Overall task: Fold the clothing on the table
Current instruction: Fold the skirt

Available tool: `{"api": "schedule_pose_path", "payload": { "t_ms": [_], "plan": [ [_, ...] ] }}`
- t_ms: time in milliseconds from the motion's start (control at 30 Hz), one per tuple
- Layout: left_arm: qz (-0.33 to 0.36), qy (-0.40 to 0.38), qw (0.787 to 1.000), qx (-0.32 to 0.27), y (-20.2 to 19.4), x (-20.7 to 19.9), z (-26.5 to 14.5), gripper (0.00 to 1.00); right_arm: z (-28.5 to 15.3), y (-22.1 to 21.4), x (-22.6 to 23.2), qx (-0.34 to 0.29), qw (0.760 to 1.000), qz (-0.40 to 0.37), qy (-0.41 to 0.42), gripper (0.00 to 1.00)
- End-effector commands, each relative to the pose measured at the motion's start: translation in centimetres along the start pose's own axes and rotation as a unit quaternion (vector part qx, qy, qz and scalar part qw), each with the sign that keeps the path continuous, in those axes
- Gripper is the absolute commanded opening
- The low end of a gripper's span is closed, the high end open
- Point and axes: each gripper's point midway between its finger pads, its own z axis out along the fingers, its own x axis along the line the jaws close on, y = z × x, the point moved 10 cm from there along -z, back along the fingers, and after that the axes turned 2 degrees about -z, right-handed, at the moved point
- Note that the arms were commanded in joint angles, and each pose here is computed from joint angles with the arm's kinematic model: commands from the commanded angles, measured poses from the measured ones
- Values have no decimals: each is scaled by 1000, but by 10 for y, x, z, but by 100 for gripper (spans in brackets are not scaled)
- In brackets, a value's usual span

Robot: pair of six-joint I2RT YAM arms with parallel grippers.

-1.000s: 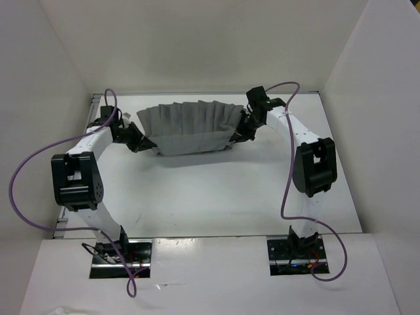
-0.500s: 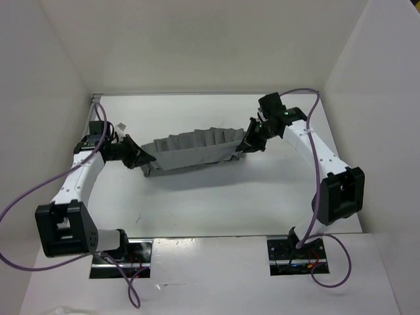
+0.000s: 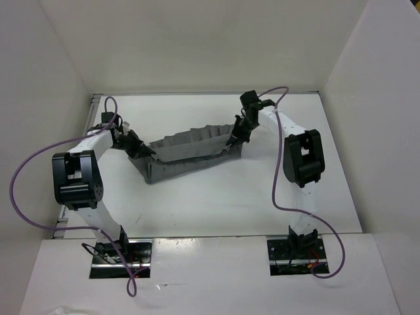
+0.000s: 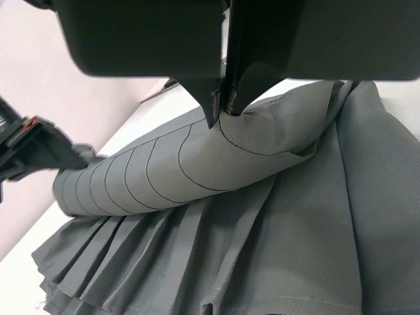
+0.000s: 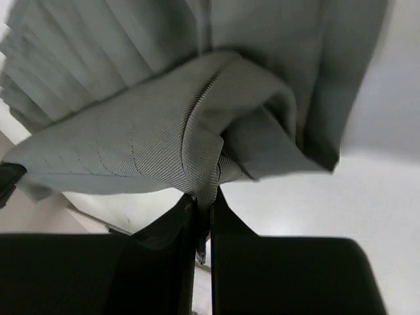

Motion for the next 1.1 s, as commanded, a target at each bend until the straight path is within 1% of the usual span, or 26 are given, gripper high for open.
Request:
{"api": "schedule_pose_path", "payload": {
  "t_ms": [0, 67, 100, 133, 167, 200, 233, 267, 300, 333, 367, 400, 433, 467, 533, 567, 633, 733, 800, 867, 900, 933, 967, 1000, 1033, 1067],
  "plan": [
    [5, 8, 999, -36, 12, 4, -4, 0, -14, 42, 13, -88, 995, -30, 19, 0],
    [-5, 13, 999, -31, 9, 10, 0, 0, -11, 60, 19, -104, 994, -27, 33, 0],
    [-7, 10, 999, -34, 10, 9, 0, 0, -17, 71, 30, -124, 990, -37, 53, 0],
    [-11, 15, 999, -29, 9, 14, 5, 0, -6, 78, 31, -117, 991, -37, 56, 0],
    [-18, 14, 999, -29, 12, 16, 10, 18, -5, 87, 32, -126, 989, -36, 60, 3],
    [-26, 8, 999, -30, 15, 17, 10, 36, -16, 100, 46, -154, 984, -48, 80, 9],
    [-32, -15, 999, -27, 18, 12, 13, 49, 2, 110, 45, -150, 984, -49, 84, 14],
    [-41, -29, 998, -31, 24, 13, 12, 53, 5, 121, 46, -158, 982, -50, 93, 21],
    [-48, -45, 997, -40, 33, 10, 11, 56, -16, 136, 60, -191, 971, -69, 124, 27],
    [-58, -69, 994, -57, 42, 3, 7, 62, 2, 143, 59, -177, 971, -79, 137, 30],
    [-57, -82, 993, -69, 45, -5, 3, 68, 1, 147, 61, -182, 970, -87, 139, 36],
    [-60, -92, 990, -89, 51, -10, -5, 75, -25, 154, 79, -223, 954, -111, 166, 41],
    [-56, -108, 986, -117, 58, -22, -20, 76, -27, 154, 81, -221, 952, -116, 177, 45],
    [-50, -108, 983, -138, 61, -28, -27, 76, -37, 156, 81, -228, 948, -120, 187, 49],
    [-43, -109, 978, -171, 59, -37, -47, 76, -48, 151, 83, -227, 946, -136, 187, 53],
    [-31, -106, 978, -178, 56, -38, -52, 76, -65, 148, 87, -245, 942, -142, 183, 53],
    [-26, -104, 978, -178, 45, -36, -58, 76, -66, 142, 81, -234, 950, -133, 157, 55],
    [-34, -97, 984, -145, 23, -20, -56, 75, -63, 137, 69, -223, 962, -120, 107, 55],
    [-35, -92, 987, -130, 9, -13, -53, 72, -59, 137, 62, -227, 964, -115, 73, 55],
    [-14, -78, 992, -102, -5, -4, -38, 67, -49, 140, 57, -224, 966, -116, 61, 46],
    [-17, -64, 994, -85, -10, 1, -33, 61, -34, 143, 51, -212, 969, -112, 53, 40],
    [-3, -60, 995, -75, -13, 1, -27, 40, -29, 144, 50, -210, 970, -111, 52, 27],
    [2, -36, 998, -59, -18, 8, -21, 27, -22, 142, 53, -206, 970, -120, 52, 24],
    [3, -21, 999, -41, -17, 13, -11, 18, -9, 144, 47, -195, 973, -116, 45, 22],
    [12, -5, 999, -30, -20, 13, -3, 13, -2, 142, 49, -191, 972, -126, 43, 22],
    [11, 14, 1000, -16, -19, 16, 5, 11, 5, 143, 45, -186, 973, -130, 39, 22]
  ]
}}
